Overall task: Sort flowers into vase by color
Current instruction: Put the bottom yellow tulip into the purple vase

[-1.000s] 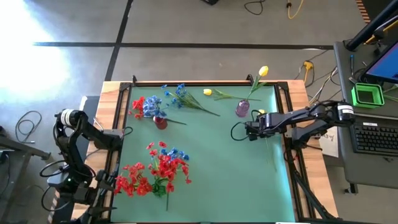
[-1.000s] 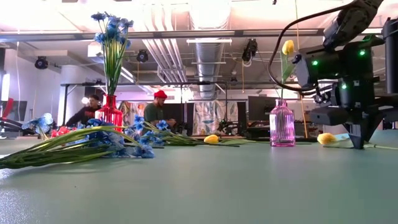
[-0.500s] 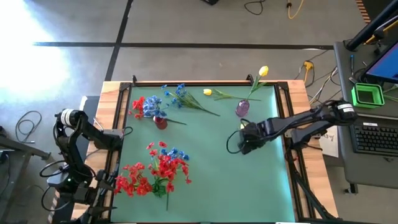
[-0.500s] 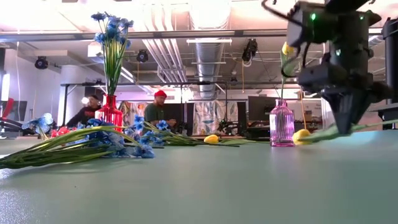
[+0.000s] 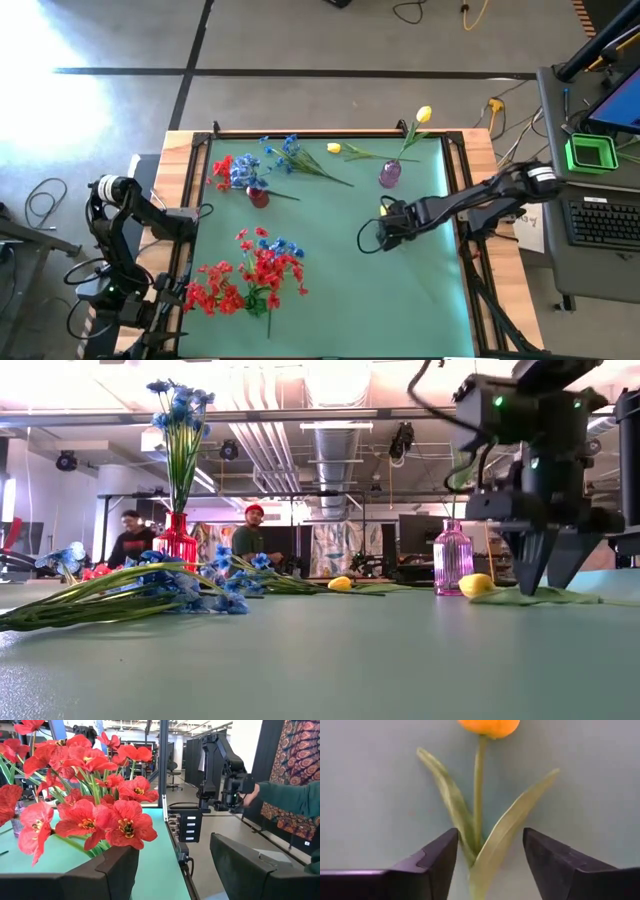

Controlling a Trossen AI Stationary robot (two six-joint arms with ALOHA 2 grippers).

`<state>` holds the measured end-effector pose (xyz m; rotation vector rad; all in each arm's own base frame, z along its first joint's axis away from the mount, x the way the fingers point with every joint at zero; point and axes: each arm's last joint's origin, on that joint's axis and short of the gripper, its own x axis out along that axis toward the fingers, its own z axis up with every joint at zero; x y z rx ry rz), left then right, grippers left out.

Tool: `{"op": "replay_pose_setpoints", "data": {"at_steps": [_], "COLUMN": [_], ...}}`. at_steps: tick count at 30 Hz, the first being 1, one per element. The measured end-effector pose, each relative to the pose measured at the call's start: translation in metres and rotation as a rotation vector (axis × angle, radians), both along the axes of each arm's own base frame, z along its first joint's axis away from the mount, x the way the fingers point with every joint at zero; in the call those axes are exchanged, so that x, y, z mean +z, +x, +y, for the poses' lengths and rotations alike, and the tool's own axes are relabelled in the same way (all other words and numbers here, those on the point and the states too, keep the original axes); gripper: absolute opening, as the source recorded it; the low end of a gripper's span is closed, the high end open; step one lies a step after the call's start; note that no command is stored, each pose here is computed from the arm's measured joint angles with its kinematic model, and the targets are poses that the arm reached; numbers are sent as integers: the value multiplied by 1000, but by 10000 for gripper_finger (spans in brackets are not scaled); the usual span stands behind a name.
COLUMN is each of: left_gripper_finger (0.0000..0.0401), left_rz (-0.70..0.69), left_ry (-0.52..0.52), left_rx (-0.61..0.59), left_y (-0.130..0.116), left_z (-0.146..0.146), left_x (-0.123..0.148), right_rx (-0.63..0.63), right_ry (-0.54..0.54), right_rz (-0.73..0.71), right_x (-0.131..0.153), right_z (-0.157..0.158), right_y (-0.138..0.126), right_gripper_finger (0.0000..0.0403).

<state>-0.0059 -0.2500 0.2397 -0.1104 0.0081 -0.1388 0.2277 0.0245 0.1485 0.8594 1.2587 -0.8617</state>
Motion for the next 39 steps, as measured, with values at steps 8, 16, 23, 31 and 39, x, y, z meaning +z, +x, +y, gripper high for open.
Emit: {"op": "replay_pose_setpoints", "data": {"at_steps": [8,16,23,31,39], "left_gripper_finger": [230,230,230,230,230], "left_rz": [0,9,0,-10,-8], "left_ry": [3,-38,20,17,37], "left_rx": [0,5,3,29,119], "left_y": [0,0,0,10,31], "left_z": [0,1,0,12,28], "left_x": [0,27,59,72,67], "right_rx": [-5,73,137,214,258], "right_ry": [-9,-3,-121,-444,-859], "right_rz": [60,-32,-278,-618,-830], "right_x": [-17,-13,26,73,115], "right_z": [-1,3,4,-2,-10], "right_y": [6,12,13,18,30], "right_gripper_finger": [188,21,12,13,13]}}
